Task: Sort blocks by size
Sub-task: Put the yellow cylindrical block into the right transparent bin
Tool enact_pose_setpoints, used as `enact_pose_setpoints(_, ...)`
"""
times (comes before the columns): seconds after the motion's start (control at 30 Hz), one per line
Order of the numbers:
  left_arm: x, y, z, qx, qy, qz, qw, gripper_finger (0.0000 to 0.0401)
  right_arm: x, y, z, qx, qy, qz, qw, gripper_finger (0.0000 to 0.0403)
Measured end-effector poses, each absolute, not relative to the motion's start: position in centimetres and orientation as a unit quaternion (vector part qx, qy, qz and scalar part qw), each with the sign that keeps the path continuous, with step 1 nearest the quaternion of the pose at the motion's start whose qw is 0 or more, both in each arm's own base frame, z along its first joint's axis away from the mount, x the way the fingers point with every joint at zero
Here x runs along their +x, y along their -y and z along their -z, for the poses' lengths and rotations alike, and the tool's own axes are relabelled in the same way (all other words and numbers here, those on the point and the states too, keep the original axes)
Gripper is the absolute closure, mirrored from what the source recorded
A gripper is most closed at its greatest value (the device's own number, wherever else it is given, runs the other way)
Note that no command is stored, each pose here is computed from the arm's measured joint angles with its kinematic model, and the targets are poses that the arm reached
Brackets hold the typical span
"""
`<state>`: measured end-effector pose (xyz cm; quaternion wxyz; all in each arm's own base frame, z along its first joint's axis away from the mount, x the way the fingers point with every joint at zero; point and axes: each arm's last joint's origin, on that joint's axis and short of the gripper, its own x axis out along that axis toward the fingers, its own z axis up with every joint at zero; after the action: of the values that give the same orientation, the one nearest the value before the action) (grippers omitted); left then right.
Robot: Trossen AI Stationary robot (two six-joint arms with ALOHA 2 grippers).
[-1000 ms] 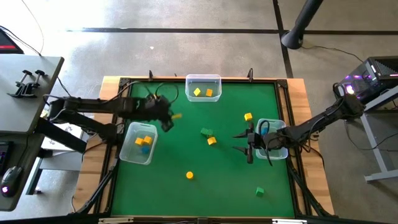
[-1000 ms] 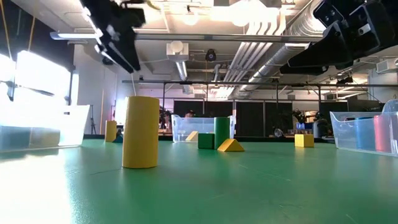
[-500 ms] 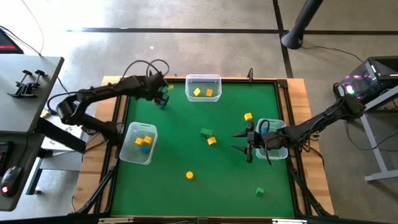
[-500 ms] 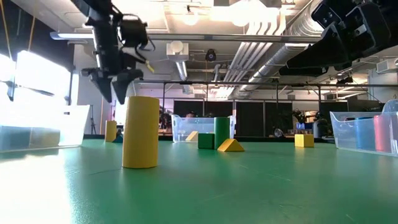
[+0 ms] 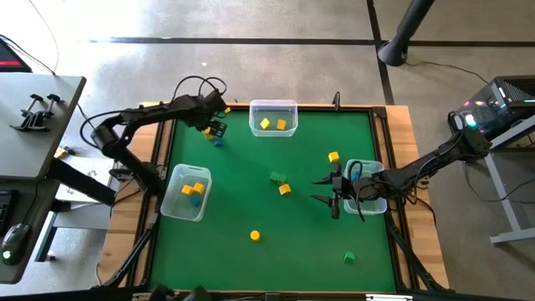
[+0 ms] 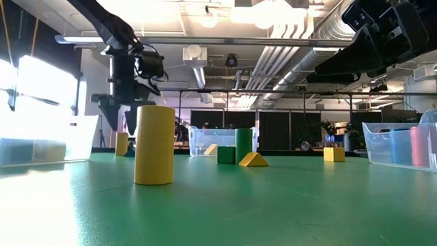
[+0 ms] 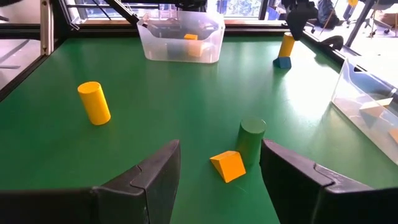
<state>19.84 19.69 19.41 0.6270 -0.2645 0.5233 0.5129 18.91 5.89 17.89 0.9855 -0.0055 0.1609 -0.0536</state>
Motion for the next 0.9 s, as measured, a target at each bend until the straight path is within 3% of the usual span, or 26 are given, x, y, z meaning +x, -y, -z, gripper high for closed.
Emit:
enact_pose_setpoints(0.43, 20.6, -20.1, -16.7, -0.284, -0.567, -0.468, 0.615, 0.0126, 18.9, -5.9, -17.9, -0.002, -0.161, 0.054, 0.985, 0.0192)
enact_pose_setpoints(0.9, 20.6, -20.0, -16.3, -0.287, -0.587, -0.445, 0.613, 0.0239, 18.9, -5.9, -17.9, -0.003, -0.161, 0.054, 0.985, 0.0192)
